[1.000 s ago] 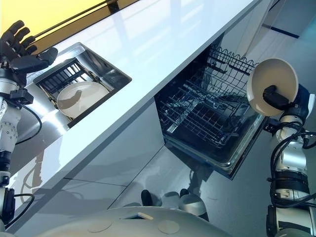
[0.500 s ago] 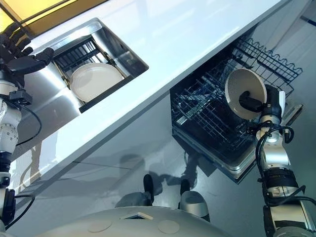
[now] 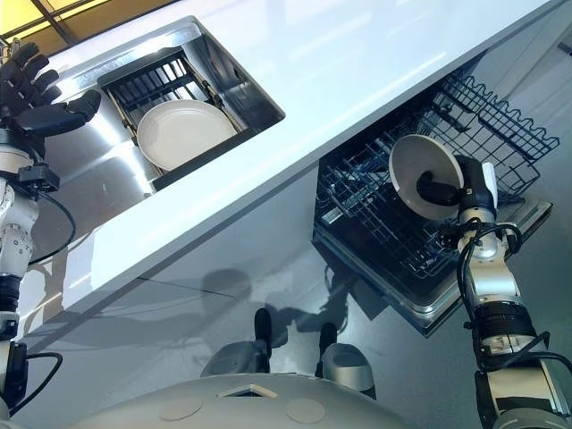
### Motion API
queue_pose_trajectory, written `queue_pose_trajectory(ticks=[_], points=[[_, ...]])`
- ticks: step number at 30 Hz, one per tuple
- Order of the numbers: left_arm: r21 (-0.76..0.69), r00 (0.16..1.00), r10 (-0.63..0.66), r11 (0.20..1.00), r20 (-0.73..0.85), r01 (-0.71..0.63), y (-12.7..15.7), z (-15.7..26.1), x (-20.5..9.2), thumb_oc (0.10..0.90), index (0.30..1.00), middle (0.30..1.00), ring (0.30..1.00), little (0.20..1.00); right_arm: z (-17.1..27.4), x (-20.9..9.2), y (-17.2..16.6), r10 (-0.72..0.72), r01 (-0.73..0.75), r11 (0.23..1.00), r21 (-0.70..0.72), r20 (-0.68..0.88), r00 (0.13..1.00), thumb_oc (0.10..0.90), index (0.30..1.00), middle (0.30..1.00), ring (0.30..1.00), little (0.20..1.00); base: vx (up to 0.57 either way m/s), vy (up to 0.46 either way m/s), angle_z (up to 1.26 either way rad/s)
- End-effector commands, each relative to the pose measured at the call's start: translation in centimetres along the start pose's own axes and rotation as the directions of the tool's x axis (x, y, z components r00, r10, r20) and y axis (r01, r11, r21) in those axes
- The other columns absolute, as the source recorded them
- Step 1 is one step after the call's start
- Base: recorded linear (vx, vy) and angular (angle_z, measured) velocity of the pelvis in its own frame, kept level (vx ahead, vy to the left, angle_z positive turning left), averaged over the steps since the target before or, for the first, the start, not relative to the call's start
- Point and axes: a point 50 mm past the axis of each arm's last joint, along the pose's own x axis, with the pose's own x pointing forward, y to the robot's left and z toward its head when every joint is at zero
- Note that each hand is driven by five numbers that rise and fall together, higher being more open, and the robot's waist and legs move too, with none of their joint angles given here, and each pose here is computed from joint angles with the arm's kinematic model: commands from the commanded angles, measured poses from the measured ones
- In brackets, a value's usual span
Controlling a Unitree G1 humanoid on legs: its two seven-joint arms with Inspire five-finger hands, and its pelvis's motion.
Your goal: Pick up plates and place into dishwasher.
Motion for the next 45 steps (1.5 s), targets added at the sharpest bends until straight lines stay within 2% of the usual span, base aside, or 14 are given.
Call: queue_pose_trajectory(ticks=[1, 4, 7, 15, 16, 17, 22, 27, 32, 37, 45], points=[[0.058, 0.961, 0.017, 0.998, 0.278, -0.035, 1.2, 6.1, 0.6, 0.8, 0.9, 0.9, 0.9, 0.9, 3.7, 1.0, -1.5, 0.004, 0.011, 0.994, -0.108, 0.138, 0.99, 0.1, 0.3, 0.3, 0.3, 0.2, 0.0, -0.006, 0.04], [0.059, 0.962, 0.006, 0.998, 0.273, -0.023, 0.7, 6.1, 0.8, 0.8, 0.9, 0.9, 0.9, 0.9, 1.4, 1.2, -0.8, 0.035, -0.038, 0.988, -0.15, -0.019, 0.999, 0.1, 0.3, 0.3, 0.3, 0.2, -0.01, -0.004, 0.08], [0.051, 0.965, 0.002, 0.999, 0.26, -0.015, 0.3, 6.1, 1.0, 0.8, 0.9, 0.9, 0.9, 0.9, 0.0, 1.4, -0.3, 0.031, -0.046, 0.991, -0.129, -0.119, 0.992, 0.1, 0.3, 0.3, 0.3, 0.2, 0.01, -0.003, 0.07], [0.054, 0.968, -0.049, 0.998, 0.244, 0.037, -1.4, 6.1, 1.2, 0.8, 0.9, 0.9, 0.9, 0.9, -0.9, 1.8, 1.6, 0.032, -0.055, 0.992, -0.111, -0.196, 0.98, 0.1, 0.3, 0.3, 0.3, 0.2, 0.01, 0.0, 0.04], [0.054, 0.969, -0.053, 0.998, 0.243, 0.041, -1.6, 6.1, 1.1, 0.8, 0.9, 0.9, 0.9, 0.9, -0.9, 1.8, 1.8, 0.039, -0.061, 0.992, -0.11, -0.196, 0.98, 0.284, 0.458, 0.458, 0.458, 0.384, 0.01, 0.004, 0.08], [0.053, 0.969, -0.057, 0.998, 0.24, 0.046, -1.8, 6.0, 1.1, 0.8, 0.9, 0.9, 0.9, 0.9, -0.9, 1.8, 2.1, 0.045, -0.068, 0.992, -0.111, -0.199, 0.979, 0.8, 0.9, 0.9, 0.9, 0.9, 0.0, 0.006, 0.05], [0.055, 0.97, -0.073, 0.997, 0.23, 0.062, -2.5, 5.8, 1.1, 0.8, 0.9, 0.9, 0.9, 0.9, 0.6, 2.1, 2.7, 0.05, -0.061, 0.995, -0.074, -0.139, 0.989, 0.8, 0.9, 0.9, 0.9, 0.9, 0.0, 0.022, 0.04], [0.049, 0.971, -0.068, 0.997, 0.231, 0.058, -2.5, 5.0, 0.5, 0.8, 0.9, 0.9, 0.9, 0.9, 3.9, 2.0, 3.1, -0.016, 0.016, 0.998, 0.059, 0.011, 1.0, 0.8, 0.9, 0.9, 0.9, 0.9, -0.02, 0.042, 0.07], [0.036, 0.972, -0.056, 0.998, 0.228, 0.049, -2.4, 4.2, 0.0, 0.8, 0.9, 0.9, 0.9, 0.9, 4.9, 1.2, 3.4, -0.051, 0.036, 0.99, 0.14, 0.105, 0.993, 0.8, 0.9, 0.9, 0.9, 0.9, -0.03, 0.059, 0.0], [0.036, 0.963, -0.073, 0.997, 0.26, 0.066, -2.3, 4.7, -0.1, 0.8, 0.9, 0.9, 0.9, 0.9, 5.1, 0.3, 2.6, -0.061, 0.035, 0.986, 0.164, 0.152, 0.986, 0.8, 0.9, 0.9, 0.9, 0.9, -0.05, 0.08, 0.0], [0.136, 0.942, -0.146, 0.985, 0.302, 0.109, -2.8, 7.8, 1.2, 0.8, 0.9, 0.9, 0.9, 0.9, 4.9, -0.6, 1.5, -0.053, 0.023, 0.986, 0.165, 0.179, 0.982, 0.8, 0.9, 0.9, 0.9, 0.9, -0.06, 0.092, -0.1]])
